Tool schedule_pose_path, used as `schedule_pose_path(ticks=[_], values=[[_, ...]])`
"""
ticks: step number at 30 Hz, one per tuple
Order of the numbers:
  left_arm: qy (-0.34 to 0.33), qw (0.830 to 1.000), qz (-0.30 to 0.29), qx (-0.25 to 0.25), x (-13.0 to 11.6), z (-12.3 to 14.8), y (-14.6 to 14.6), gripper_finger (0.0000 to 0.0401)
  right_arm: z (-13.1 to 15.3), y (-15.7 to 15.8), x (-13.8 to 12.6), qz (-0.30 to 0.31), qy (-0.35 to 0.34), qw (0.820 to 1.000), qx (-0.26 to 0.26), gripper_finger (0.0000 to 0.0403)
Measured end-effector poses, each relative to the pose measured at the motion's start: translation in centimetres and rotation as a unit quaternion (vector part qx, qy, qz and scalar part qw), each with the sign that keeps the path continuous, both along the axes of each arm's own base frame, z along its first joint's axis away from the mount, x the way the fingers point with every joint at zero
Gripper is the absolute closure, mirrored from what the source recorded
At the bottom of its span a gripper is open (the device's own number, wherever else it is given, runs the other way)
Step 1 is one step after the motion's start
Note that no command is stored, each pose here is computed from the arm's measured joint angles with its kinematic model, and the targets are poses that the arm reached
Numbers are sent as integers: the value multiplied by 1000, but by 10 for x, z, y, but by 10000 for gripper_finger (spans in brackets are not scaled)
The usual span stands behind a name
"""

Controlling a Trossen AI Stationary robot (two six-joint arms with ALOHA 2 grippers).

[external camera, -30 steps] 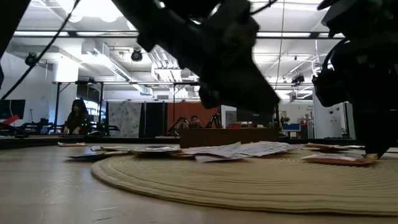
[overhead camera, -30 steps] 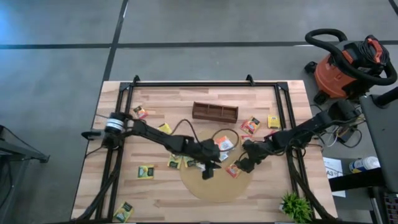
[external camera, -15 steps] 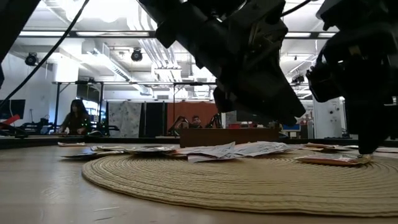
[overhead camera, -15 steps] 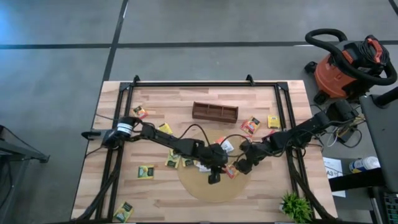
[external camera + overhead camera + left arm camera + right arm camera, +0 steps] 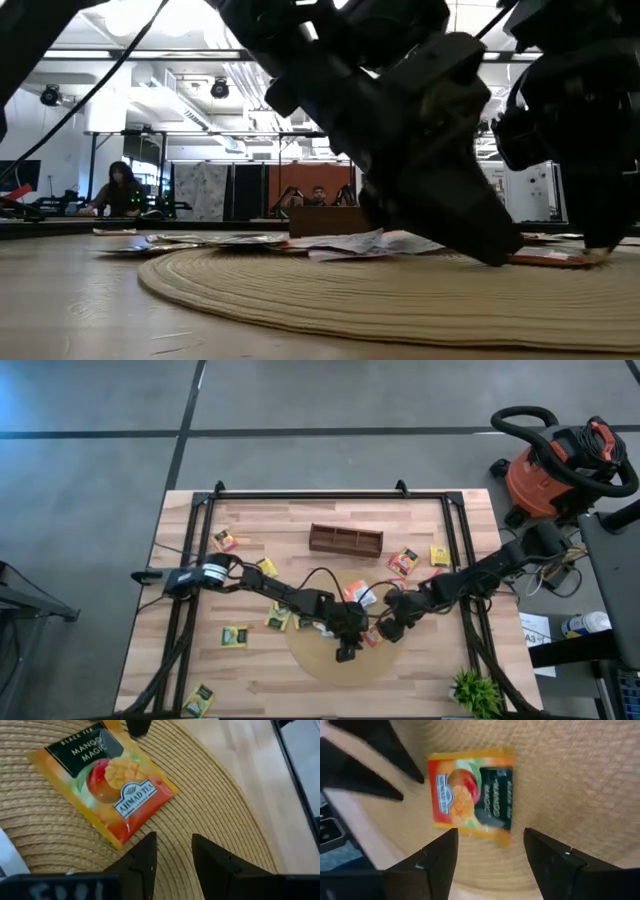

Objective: Pick & Place Tea
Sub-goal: Put the mango tea bag into the right section of the wooden organizer

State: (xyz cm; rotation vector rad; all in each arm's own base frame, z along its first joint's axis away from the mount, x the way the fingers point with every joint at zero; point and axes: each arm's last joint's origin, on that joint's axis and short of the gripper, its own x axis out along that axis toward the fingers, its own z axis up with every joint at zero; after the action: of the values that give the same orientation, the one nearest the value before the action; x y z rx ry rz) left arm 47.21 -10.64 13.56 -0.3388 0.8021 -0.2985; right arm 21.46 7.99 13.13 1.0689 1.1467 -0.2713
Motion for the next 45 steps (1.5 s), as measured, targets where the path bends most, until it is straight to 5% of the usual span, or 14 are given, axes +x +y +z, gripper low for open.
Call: schedule_pose_path(ticks=[18, 33, 38, 45], values=[[-13, 1000, 27, 6, 8, -1, 4, 280, 0, 3, 9, 8, -22, 1000, 5, 214], [-2, 999, 35, 5, 5, -5, 5, 280, 14, 1, 5, 7, -51, 999, 2, 351], [13, 997, 71, -7, 0, 5, 2, 280, 37, -6, -1, 4, -43, 995, -91, 391], [-19, 985, 158, 68, -20, 62, 3, 280, 91, -31, 1, 85, 10, 964, -252, 394]])
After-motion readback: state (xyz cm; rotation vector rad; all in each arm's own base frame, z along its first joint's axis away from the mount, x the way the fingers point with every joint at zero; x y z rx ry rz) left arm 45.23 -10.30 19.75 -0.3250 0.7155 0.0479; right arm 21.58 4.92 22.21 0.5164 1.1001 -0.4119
